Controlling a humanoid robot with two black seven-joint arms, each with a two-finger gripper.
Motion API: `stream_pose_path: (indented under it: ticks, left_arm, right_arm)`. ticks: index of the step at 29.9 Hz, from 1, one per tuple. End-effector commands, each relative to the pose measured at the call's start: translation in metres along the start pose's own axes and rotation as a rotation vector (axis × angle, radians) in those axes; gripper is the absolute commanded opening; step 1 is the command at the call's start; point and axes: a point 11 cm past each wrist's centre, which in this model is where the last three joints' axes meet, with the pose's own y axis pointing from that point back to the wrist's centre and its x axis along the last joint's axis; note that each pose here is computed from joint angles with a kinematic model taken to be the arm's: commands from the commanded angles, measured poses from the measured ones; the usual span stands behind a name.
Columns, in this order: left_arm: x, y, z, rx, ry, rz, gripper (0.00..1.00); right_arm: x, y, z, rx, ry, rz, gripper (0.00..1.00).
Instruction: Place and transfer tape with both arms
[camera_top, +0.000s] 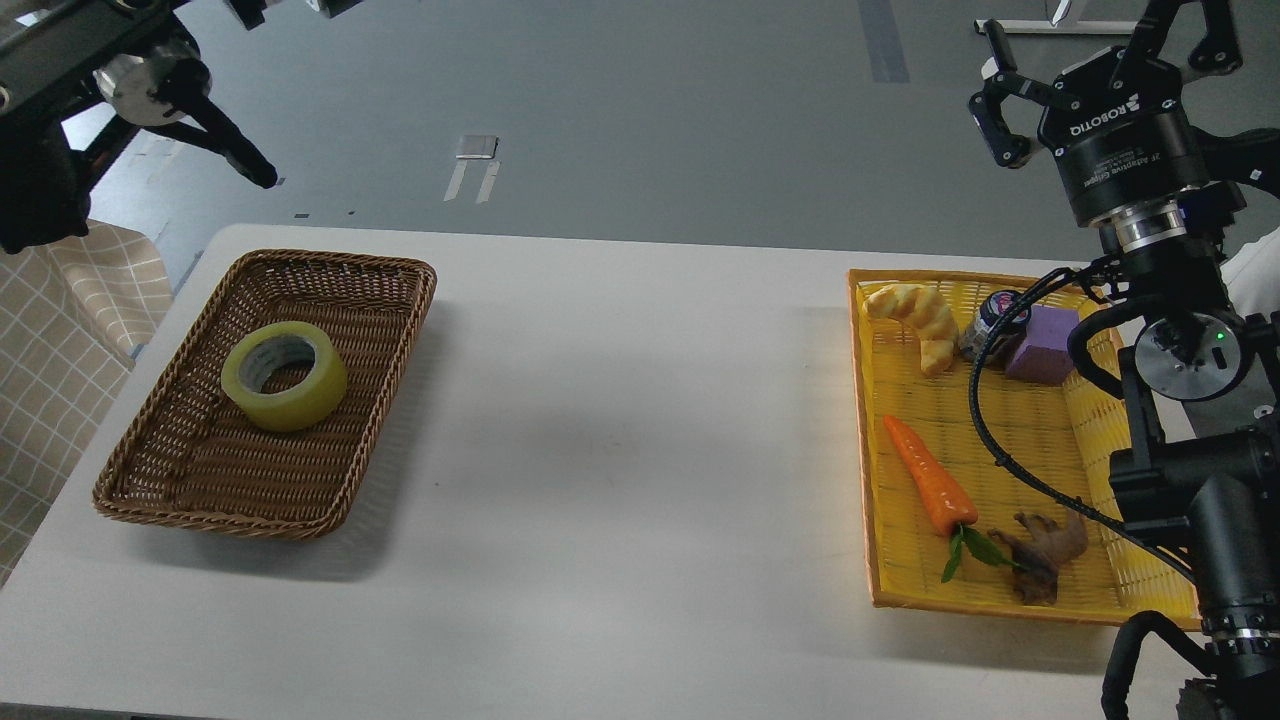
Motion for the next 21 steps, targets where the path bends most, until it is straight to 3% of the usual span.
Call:
stream_pose_path:
  ticks: [1, 10, 21]
  left_arm:
    - [-0.011, -0.004, -0.002, -0.09, 0.158, 0.003, 0.98]
    - [-0.048, 0.007, -0.024, -0.195, 0.367, -0.007, 0.98]
    - [-0.056, 0.027, -0.063, -0.3, 0.576, 0.131, 0.98]
  right_arm:
    - [0.003, 0.002, -0.003, -0.006, 0.012, 0.006, 1.0]
    - [0.002, 0.0, -0.002, -0.011, 0.009, 0.001, 1.0]
    - [0.0, 0.001, 0.007, -0.034, 0.002, -0.001, 1.0]
